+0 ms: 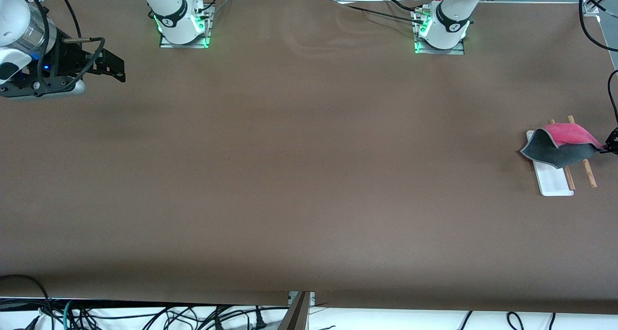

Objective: Pass towel and hang on rack
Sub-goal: 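Lower the towel onto the rack rods and open the left gripper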

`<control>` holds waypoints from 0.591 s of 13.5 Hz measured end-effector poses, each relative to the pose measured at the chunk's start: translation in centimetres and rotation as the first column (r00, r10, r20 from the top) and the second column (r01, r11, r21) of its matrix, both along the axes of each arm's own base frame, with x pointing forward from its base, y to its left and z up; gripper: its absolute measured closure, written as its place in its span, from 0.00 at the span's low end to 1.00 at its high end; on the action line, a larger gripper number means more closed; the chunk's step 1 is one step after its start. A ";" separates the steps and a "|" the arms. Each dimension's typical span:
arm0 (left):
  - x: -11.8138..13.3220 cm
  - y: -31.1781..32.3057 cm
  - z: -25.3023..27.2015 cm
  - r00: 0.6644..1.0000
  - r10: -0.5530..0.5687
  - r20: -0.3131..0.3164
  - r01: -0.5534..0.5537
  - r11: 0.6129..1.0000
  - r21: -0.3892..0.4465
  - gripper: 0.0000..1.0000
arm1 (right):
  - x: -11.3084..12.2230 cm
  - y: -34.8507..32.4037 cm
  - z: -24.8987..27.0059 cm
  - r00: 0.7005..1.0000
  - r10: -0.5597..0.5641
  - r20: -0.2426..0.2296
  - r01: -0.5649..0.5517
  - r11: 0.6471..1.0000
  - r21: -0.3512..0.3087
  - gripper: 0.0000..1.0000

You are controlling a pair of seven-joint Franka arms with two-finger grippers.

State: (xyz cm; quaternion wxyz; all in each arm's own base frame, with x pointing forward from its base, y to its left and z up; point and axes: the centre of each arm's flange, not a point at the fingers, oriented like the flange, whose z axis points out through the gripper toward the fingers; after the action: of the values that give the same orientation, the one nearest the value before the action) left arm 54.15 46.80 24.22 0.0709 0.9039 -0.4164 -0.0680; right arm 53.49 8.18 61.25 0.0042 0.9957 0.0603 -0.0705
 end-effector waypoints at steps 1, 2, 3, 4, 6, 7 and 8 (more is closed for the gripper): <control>-0.1 0.2 0.0 1.000 0.003 0.001 -0.003 1.000 0.001 0.73 | 0.2 0.0 -0.2 1.000 0.000 0.005 0.000 1.000 0.001 0.00; -0.1 0.4 0.2 1.000 0.005 0.005 -0.005 1.000 0.004 0.62 | 0.5 0.1 -0.5 1.000 0.000 0.005 0.000 1.000 0.000 0.00; 0.0 0.5 0.6 1.000 0.008 0.011 -0.008 1.000 0.009 0.51 | 0.6 0.1 -0.8 1.000 -0.002 0.001 0.002 1.000 -0.001 0.00; 0.3 0.7 1.2 1.000 0.010 0.021 -0.010 1.000 0.017 0.40 | 0.8 -0.1 -1.0 1.000 -0.006 -0.003 0.006 1.000 -0.002 0.00; 1.1 0.3 3.5 0.999 0.011 0.043 -0.012 0.999 0.030 0.20 | 1.0 -1.0 -1.4 1.000 -0.026 -0.010 0.026 1.000 -0.005 0.00; 1.7 -0.4 5.5 0.999 0.009 0.044 -0.010 0.999 0.031 0.08 | 1.2 -1.7 -1.5 0.999 -0.040 -0.013 0.040 0.999 -0.006 0.00; 2.4 -1.8 7.9 0.999 0.004 0.044 -0.006 0.999 0.035 0.01 | 1.2 -2.3 -1.6 0.999 -0.051 -0.015 0.051 0.999 -0.007 0.00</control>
State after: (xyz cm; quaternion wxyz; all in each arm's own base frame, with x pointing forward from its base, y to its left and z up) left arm 56.58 45.05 32.11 0.0462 0.9073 -0.4143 -0.0552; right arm 54.72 5.88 59.68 0.0052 0.9963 0.0348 -0.0785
